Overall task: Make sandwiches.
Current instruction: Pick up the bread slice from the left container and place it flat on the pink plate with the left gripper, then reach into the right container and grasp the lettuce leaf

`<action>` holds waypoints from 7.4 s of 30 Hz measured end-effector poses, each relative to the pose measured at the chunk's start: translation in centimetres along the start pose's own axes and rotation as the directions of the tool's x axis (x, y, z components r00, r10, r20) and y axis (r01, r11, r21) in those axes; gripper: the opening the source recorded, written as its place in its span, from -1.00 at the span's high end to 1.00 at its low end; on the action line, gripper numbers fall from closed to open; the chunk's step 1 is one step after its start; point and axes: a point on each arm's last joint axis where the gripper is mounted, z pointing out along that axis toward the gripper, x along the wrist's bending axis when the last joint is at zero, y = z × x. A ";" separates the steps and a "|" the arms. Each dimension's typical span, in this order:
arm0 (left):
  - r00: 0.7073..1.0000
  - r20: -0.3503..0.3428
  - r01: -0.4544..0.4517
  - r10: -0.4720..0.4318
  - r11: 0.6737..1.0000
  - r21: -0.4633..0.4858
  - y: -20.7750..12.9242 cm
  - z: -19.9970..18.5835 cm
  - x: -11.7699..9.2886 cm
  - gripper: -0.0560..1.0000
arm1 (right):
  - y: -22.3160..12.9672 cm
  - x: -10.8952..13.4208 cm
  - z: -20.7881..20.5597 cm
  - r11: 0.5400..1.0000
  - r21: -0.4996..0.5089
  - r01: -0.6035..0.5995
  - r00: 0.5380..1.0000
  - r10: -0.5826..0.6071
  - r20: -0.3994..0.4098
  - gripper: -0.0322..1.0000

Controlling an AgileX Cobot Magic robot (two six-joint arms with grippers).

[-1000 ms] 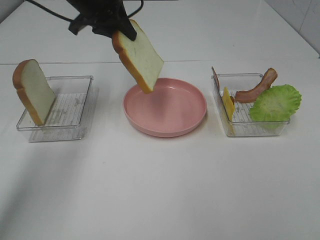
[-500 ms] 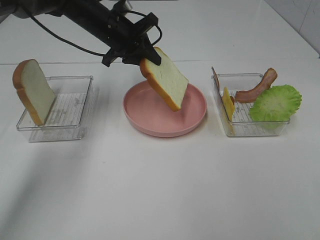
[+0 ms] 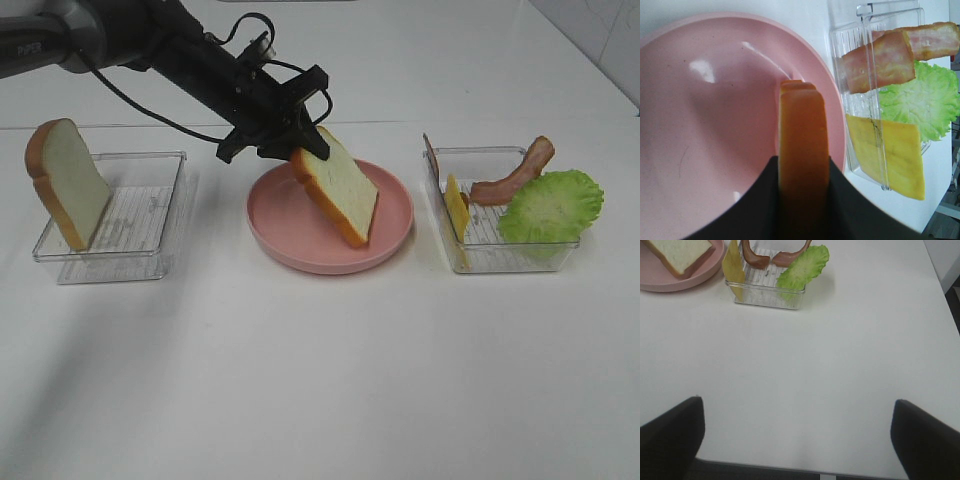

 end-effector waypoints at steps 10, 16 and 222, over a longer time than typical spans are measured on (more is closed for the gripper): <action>0.998 0.034 0.060 -0.060 0.998 -0.004 -0.1 1.5 1.1 0.56 | 0.0 0.0 0.0 1.000 0.000 0.000 1.000 0.000 0.000 -0.97; 0.997 0.037 0.072 -0.072 0.997 -0.001 -0.1 1.8 1.3 0.56 | 0.0 0.0 0.0 1.000 0.000 0.000 1.000 0.000 0.000 -0.97; 0.712 -0.697 -0.583 0.085 0.626 -0.519 -45.3 -33.0 0.2 -0.80 | 13.1 1.0 14.1 0.876 0.481 0.023 0.999 0.000 -0.047 -0.97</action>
